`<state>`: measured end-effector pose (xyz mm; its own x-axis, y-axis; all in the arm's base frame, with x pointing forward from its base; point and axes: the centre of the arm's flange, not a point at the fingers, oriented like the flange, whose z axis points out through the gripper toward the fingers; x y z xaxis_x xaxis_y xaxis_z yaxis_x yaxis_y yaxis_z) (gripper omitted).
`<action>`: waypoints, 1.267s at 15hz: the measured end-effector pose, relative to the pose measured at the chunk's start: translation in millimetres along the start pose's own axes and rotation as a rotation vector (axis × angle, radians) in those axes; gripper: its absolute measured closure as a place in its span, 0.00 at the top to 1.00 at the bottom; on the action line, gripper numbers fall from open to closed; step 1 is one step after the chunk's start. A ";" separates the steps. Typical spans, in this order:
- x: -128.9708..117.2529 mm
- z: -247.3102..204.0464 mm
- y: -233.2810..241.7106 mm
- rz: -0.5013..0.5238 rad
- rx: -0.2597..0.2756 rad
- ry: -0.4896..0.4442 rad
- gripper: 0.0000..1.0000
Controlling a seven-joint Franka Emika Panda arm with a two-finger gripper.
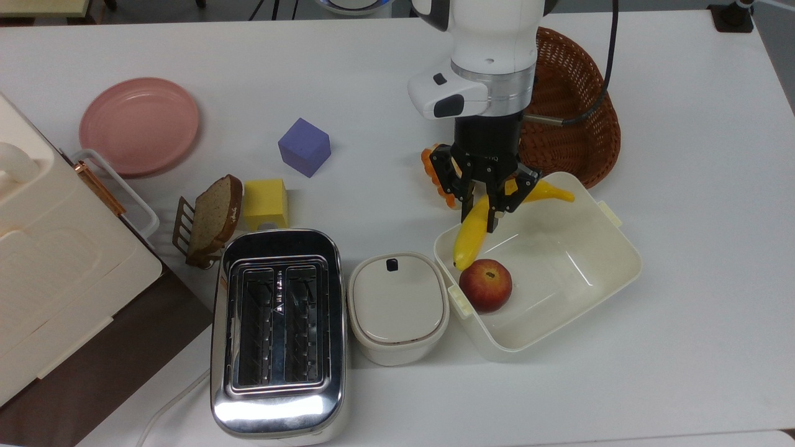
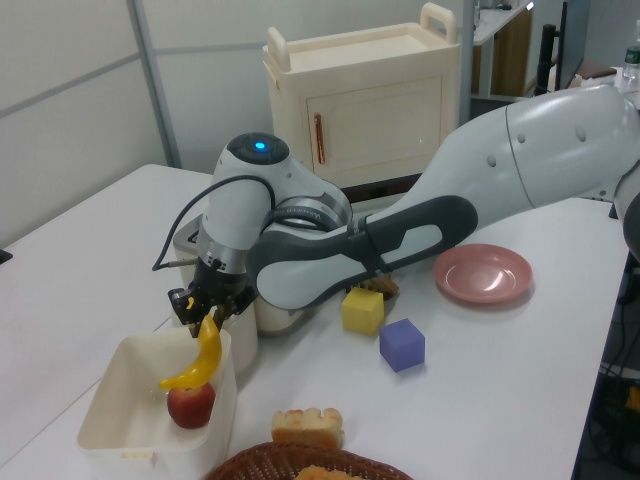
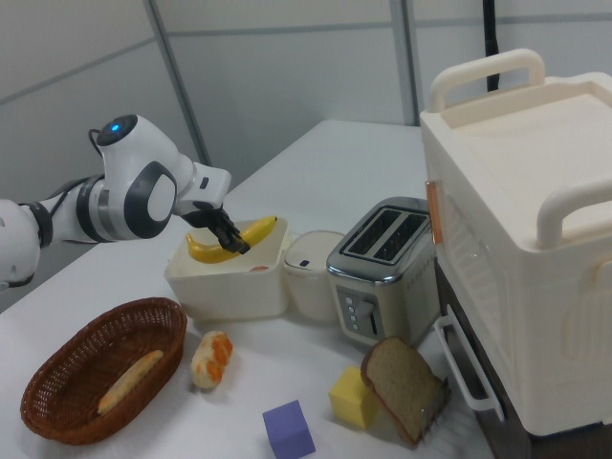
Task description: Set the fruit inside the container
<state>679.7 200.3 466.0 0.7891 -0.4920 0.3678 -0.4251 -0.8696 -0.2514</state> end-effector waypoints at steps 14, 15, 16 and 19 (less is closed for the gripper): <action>-15.0 32.9 -14.9 -0.014 0.018 0.071 0.77; -13.7 32.1 -14.8 -0.012 0.019 0.073 0.88; -12.6 31.6 -14.5 -0.010 0.020 0.074 0.99; -8.2 26.2 -15.9 -0.007 0.028 0.084 1.00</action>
<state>691.6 219.2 443.5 0.7517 -0.4888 0.4427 -0.4065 -0.8720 -0.2726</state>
